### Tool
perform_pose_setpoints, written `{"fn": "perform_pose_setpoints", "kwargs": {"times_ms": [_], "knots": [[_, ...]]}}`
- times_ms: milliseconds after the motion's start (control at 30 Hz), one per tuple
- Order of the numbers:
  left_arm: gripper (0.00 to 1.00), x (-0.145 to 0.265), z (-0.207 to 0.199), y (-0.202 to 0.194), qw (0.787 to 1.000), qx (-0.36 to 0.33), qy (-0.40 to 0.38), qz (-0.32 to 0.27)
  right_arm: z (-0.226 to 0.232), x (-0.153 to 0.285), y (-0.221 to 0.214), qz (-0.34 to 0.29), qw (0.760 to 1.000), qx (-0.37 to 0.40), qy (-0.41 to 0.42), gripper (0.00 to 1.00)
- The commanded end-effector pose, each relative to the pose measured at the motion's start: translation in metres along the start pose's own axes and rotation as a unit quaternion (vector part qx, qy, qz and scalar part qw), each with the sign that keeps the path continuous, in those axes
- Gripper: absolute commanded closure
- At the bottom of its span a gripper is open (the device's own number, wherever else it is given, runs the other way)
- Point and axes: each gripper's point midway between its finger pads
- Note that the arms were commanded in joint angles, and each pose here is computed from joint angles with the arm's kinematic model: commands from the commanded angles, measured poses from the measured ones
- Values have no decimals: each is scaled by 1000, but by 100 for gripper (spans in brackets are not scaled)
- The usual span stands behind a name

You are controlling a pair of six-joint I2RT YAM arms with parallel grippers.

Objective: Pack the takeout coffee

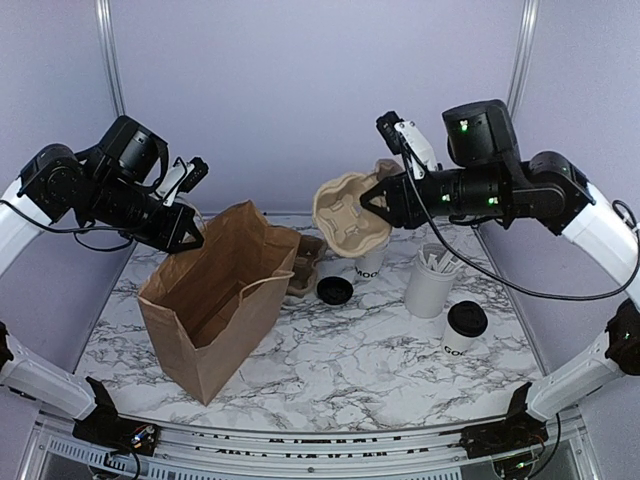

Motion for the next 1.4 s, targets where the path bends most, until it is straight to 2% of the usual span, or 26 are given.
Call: {"fn": "perform_pose_setpoints", "kwargs": {"times_ms": [0,300,467,733,967,1367], "knots": [[100,1,-11,10,1000,1,-17,-13,13,19,46,-39,999,26,21,62],[100,-8,-31,17,1000,8,-22,-14,89,12,86,-83,982,40,164,62],[100,-9,-41,23,999,9,-29,-18,135,-2,77,-75,964,35,253,62],[100,-10,-47,29,999,11,-34,-25,167,-9,54,-56,933,0,355,61],[100,-7,-57,34,998,7,-54,-33,173,-33,22,-3,927,-18,375,61],[100,-7,-84,33,995,-10,-93,-36,141,-64,-13,62,945,-36,320,61]]}}
Point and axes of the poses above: each gripper's point midway between its finger pads, its own x axis back along the fingers, its own z axis along the line the jaws close on, y = z × x, and after that the axes turned 2 degrees about -x, right-handed
